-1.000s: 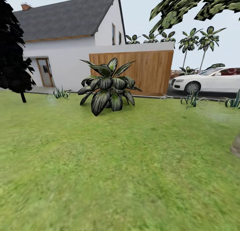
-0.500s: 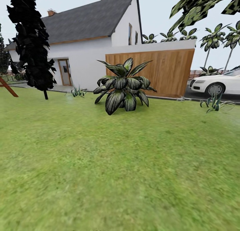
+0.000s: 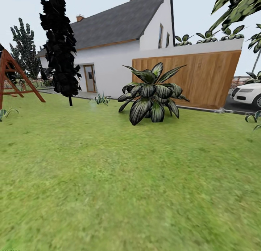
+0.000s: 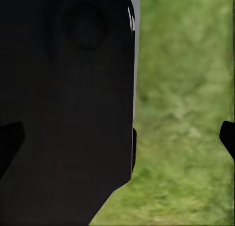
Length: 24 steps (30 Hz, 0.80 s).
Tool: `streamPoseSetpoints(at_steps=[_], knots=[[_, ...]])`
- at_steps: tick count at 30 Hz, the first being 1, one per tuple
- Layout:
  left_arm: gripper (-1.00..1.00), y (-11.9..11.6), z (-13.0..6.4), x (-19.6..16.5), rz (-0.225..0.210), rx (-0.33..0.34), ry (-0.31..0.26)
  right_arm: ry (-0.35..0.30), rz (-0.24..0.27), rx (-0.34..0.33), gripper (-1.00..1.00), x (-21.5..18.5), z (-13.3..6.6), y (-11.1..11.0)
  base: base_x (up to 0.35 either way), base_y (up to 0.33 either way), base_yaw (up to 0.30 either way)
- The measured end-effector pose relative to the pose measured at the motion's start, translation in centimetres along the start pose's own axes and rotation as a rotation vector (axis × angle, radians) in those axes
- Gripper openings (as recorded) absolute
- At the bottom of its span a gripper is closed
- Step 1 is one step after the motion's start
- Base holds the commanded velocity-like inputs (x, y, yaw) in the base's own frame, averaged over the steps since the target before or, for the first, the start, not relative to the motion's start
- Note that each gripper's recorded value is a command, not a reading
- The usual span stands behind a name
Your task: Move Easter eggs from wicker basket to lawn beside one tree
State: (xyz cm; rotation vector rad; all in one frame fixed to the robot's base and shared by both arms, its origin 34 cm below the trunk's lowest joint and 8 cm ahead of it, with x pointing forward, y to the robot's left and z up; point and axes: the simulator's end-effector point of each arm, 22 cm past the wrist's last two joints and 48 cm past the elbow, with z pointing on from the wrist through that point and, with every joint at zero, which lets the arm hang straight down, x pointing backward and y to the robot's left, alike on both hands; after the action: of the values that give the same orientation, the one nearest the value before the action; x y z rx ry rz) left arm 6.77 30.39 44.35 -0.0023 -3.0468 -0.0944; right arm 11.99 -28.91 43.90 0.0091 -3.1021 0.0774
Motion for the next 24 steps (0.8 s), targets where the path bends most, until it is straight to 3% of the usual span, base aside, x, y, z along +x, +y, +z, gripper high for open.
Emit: streamPoseSetpoints(at_steps=[24], knots=[[1.0,-0.12,0.0,0.08,0.002,0.002,0.002,0.0,-0.005,0.002,1.0,0.02,0.0,-0.12,0.316,-0.016,0.277]])
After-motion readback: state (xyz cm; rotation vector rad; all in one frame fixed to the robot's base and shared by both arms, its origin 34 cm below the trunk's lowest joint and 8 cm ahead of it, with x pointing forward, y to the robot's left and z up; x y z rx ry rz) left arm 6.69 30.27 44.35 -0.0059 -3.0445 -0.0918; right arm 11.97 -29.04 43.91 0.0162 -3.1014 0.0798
